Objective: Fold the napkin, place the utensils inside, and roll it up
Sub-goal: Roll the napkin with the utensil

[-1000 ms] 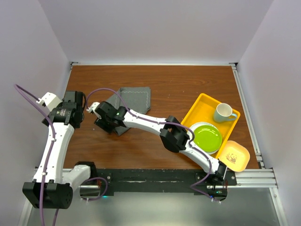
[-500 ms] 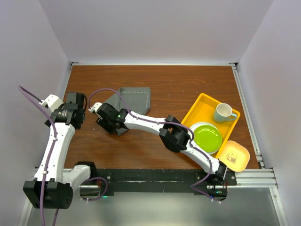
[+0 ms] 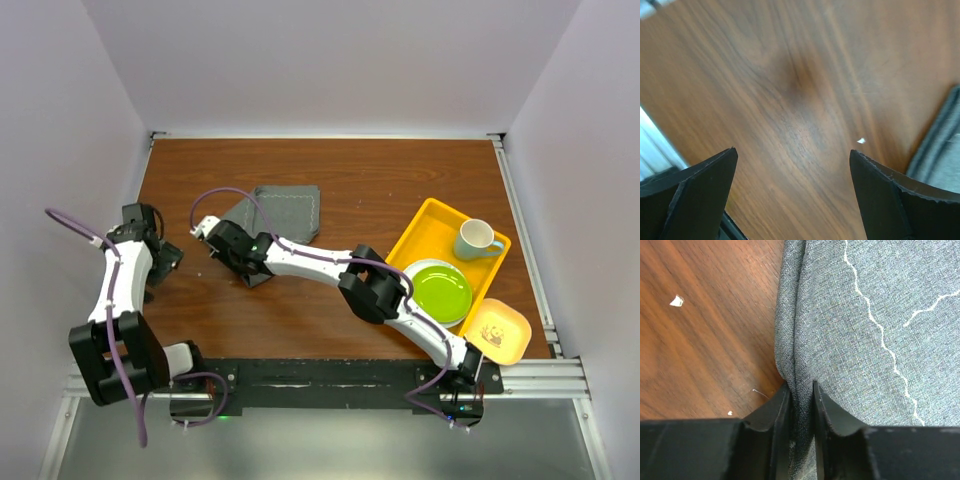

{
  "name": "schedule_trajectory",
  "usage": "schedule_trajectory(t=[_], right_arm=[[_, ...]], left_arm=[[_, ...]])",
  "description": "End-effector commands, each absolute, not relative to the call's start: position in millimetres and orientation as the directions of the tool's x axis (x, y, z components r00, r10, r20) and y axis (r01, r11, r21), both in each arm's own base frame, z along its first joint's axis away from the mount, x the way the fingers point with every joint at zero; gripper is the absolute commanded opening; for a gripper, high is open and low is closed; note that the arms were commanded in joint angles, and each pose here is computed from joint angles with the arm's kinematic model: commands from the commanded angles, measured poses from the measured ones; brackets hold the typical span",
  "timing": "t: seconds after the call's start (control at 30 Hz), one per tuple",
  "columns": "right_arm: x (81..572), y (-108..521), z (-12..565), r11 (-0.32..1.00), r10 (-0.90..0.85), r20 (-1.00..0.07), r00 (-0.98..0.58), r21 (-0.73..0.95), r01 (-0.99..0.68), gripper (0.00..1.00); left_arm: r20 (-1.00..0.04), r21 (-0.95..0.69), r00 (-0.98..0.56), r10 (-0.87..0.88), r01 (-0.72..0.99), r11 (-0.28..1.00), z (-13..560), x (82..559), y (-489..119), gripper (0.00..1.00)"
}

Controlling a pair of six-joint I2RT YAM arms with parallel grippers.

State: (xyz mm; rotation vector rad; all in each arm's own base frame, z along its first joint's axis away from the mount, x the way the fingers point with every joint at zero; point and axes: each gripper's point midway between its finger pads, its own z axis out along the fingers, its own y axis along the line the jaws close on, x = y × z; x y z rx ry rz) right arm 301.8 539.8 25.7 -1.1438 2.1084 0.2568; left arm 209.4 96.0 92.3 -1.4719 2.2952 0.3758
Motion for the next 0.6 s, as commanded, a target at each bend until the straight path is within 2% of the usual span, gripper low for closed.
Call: schedule_trajectory(t=[0.0,0.2,0.33,0.4,0.47,0.57], right_arm=[[262,502,-41,0.515,-0.782,-0.466,-0.414,-0.109,-0.850,0.15],[250,518,-19,0.501,-0.743,-0.505,-0.440,0.018,-0.866,0.00],[243,525,0,0.500,-0.687,-0.519,-0.509,0.170,-0.849,0.00],[244,524,2,0.506,-0.660,-0.517,-0.545,0.231,-0.831,0.00],[244,526,12,0.486,-0.645,-0.526,-0.554,0.276,-0.829,0.00],[247,521,12,0.486,-0.642,-0.522,-0.561,0.289,-0.825,0.00]], left_arm=[[-0.358,-0.135,-0.432,-0.828,-0.853,0.504,73,236,79,1.00],[-0.229,-0.315,-0.495,-0.838,-0.777,0.545,51,254,47,1.00],[-0.189,-0.395,-0.511,-0.839,-0.742,0.541,39,263,34,1.00],[-0.137,-0.422,-0.515,-0.846,-0.742,0.520,32,264,25,1.00],[-0.103,-0.478,-0.522,-0.847,-0.721,0.502,32,270,15,1.00],[-0.105,-0.514,-0.504,-0.857,-0.711,0.481,34,275,12,1.00]])
